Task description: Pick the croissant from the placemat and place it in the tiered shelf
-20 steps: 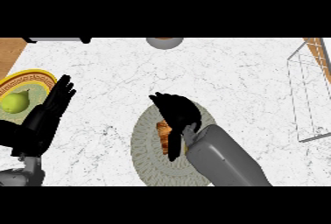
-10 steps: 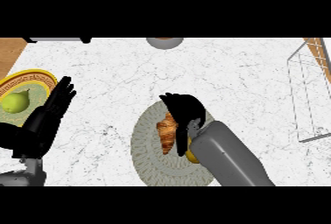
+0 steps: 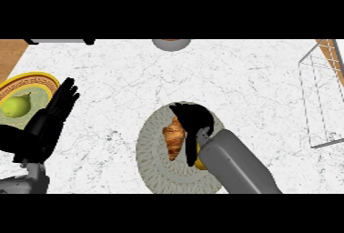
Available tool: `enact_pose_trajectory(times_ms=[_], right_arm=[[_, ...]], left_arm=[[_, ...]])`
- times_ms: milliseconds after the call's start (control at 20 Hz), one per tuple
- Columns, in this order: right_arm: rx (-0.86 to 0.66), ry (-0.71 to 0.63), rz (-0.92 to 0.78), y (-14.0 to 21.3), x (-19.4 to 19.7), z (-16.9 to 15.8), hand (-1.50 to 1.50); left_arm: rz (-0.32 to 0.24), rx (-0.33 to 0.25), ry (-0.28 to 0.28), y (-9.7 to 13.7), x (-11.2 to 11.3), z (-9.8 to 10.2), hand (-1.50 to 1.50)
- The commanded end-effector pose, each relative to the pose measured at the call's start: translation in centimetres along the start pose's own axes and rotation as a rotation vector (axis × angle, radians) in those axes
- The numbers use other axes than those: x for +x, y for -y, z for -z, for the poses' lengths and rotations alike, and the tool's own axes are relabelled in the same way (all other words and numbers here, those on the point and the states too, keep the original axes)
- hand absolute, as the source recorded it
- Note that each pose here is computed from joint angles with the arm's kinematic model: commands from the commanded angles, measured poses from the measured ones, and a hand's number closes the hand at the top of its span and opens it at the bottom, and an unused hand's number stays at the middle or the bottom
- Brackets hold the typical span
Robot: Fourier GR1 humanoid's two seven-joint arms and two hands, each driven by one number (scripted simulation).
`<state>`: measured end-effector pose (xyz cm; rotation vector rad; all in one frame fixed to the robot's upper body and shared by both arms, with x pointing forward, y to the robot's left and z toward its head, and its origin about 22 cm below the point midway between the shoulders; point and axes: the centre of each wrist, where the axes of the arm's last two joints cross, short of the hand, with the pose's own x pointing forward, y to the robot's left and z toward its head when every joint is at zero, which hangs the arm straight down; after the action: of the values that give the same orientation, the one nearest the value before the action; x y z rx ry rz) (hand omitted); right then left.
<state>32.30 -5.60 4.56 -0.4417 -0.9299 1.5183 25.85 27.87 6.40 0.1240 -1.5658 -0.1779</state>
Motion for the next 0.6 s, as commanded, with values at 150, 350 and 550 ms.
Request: enact_pose_trajectory(times_ms=[150,350,550], right_arm=[[0.047,0.006,0.012,-2.6,-1.9,2.0,-1.50],[0.063,0.008,0.030,-3.0,-1.1,2.6,-1.50],[0.070,0.028,0.024,-3.7,-2.8,3.0,-1.50]], left_arm=[[-0.008,-0.011,0.004,1.7,-0.3,1.2,0.00],[-0.007,-0.006,0.011,0.1,-1.2,-0.6,0.00],[-0.010,-0.009,0.023,0.2,1.3,-1.4,0.00]])
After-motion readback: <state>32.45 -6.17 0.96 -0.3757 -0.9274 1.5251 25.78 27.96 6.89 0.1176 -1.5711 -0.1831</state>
